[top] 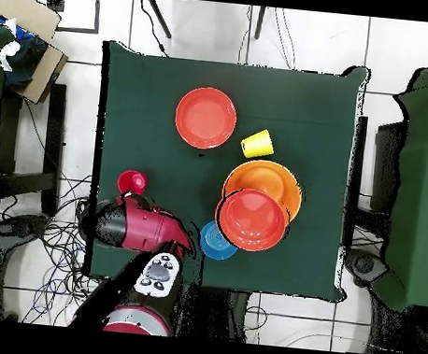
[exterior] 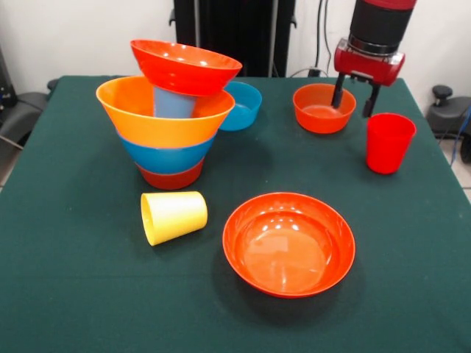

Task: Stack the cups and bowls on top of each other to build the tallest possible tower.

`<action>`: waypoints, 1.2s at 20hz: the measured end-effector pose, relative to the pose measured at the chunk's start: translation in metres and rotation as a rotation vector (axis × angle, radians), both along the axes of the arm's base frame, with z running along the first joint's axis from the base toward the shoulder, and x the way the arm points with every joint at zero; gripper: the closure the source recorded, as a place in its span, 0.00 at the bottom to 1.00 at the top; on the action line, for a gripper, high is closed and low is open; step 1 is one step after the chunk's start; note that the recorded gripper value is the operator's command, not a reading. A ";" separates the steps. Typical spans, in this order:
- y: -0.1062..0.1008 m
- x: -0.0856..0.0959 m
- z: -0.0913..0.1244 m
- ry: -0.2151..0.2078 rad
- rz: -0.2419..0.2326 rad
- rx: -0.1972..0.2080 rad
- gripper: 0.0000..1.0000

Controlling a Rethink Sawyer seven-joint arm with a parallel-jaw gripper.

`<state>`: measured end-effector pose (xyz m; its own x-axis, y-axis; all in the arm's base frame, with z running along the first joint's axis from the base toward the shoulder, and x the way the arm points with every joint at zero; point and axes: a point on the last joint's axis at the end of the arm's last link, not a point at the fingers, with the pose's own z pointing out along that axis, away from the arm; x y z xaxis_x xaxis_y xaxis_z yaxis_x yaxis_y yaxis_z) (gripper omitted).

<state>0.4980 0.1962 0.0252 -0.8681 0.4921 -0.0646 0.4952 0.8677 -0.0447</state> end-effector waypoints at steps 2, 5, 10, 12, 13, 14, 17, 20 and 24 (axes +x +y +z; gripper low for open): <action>0.004 -0.002 0.004 0.005 -0.002 0.004 0.00; 0.009 -0.005 0.012 0.010 -0.007 0.013 0.00; 0.018 -0.010 0.027 0.013 -0.018 0.031 0.00; 0.019 -0.010 0.027 0.014 -0.020 0.033 0.00; 0.019 -0.011 0.027 0.015 -0.022 0.034 0.00; 0.020 -0.012 0.027 0.018 -0.023 0.035 0.00; 0.023 -0.015 0.024 0.028 -0.021 0.044 0.00; 0.025 -0.020 0.019 0.046 -0.021 0.054 0.00; 0.023 -0.029 0.008 0.069 -0.032 0.065 0.00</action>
